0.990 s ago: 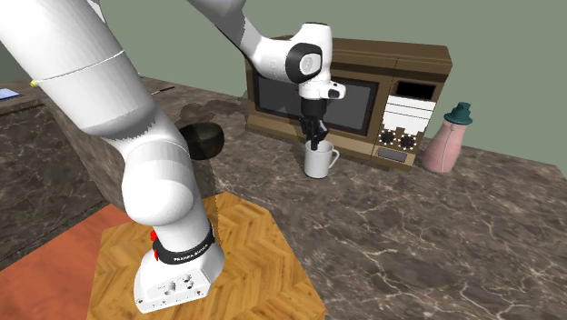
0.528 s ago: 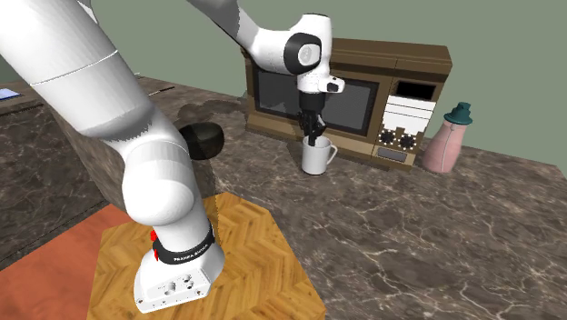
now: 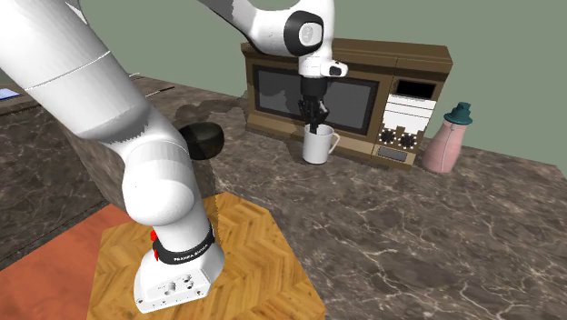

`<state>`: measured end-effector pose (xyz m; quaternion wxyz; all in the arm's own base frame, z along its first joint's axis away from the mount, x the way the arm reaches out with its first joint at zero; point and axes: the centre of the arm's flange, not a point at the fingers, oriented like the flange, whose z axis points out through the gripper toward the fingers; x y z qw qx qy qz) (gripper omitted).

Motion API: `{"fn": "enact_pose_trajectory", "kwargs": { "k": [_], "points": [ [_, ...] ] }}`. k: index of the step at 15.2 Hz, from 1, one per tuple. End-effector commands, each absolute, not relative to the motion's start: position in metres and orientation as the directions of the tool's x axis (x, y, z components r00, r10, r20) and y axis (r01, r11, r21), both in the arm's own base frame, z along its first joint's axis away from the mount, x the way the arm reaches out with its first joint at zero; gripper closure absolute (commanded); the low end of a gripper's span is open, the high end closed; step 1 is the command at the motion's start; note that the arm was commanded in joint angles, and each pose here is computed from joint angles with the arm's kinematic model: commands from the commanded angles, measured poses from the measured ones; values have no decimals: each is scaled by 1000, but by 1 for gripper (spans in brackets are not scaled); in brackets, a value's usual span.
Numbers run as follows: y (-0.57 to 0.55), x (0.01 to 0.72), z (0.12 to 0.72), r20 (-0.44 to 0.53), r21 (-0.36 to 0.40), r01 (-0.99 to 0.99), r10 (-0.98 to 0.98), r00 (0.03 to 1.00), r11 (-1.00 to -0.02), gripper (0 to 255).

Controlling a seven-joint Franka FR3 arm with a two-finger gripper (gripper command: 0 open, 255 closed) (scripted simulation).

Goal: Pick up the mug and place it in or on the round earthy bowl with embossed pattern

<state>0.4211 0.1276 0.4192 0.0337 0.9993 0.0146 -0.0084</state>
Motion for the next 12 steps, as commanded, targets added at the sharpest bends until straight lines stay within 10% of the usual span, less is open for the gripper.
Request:
{"fn": "enact_pose_trajectory", "kwargs": {
  "k": [1, 12],
  "points": [
    [128, 421, 432, -14, 67, 30, 29, 999, -997, 255],
    [128, 421, 490, -14, 67, 30, 29, 999, -997, 255]
  ]
}}
